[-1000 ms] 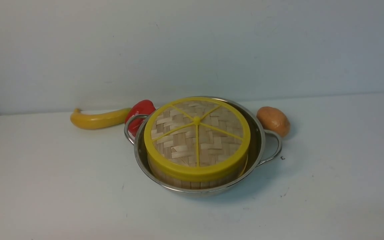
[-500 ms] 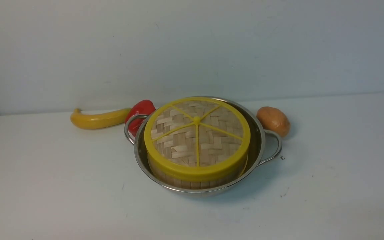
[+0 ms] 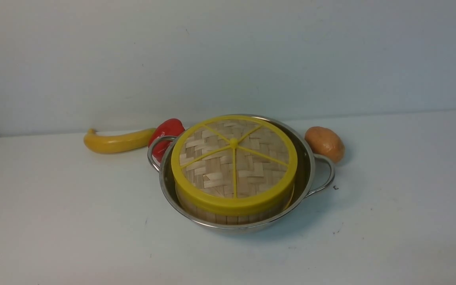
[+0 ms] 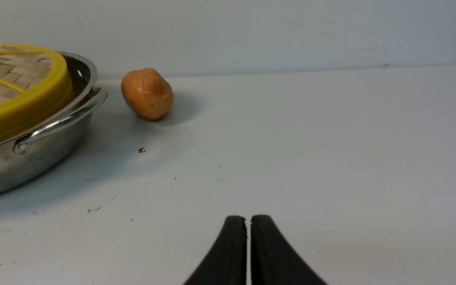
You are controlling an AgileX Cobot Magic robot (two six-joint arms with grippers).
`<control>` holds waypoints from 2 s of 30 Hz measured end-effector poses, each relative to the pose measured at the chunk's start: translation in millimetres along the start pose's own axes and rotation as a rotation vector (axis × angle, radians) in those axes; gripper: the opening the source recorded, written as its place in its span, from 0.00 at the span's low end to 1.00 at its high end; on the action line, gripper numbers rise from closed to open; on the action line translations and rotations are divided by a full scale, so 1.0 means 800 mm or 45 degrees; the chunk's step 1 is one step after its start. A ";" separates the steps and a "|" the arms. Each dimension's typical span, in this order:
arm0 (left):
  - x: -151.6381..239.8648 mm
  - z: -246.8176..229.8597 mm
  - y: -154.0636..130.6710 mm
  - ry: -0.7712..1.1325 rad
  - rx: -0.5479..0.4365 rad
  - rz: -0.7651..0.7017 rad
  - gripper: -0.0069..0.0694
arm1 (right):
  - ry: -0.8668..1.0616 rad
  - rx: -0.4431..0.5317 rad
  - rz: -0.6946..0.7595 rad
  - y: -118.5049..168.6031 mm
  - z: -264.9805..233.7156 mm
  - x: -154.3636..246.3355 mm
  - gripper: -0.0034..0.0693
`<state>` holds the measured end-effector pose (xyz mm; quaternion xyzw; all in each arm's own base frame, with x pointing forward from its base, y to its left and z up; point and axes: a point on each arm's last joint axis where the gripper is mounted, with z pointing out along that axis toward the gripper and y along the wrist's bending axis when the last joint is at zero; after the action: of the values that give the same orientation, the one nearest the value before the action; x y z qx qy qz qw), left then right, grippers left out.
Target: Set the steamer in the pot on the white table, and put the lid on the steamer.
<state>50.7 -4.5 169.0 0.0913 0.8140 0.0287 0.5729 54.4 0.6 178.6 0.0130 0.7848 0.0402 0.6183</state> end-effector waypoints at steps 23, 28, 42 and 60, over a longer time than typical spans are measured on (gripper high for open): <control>0.000 0.000 0.000 0.000 0.000 0.000 0.64 | 0.000 0.000 -0.003 0.000 0.000 0.000 0.09; 0.000 0.000 0.000 0.000 0.000 0.000 0.64 | 0.000 0.000 -0.003 0.000 0.000 0.000 0.10; 0.000 0.000 0.000 0.000 0.000 0.000 0.64 | 0.000 0.000 -0.007 0.000 0.000 0.000 0.12; 0.000 0.001 0.006 -0.029 -0.062 -0.383 0.64 | 0.000 0.000 -0.008 0.000 0.000 0.000 0.12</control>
<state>51.8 -0.1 169.7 -0.0455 0.8111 -0.0386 0.5818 54.4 0.7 178.6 0.0106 0.7848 0.0384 0.6184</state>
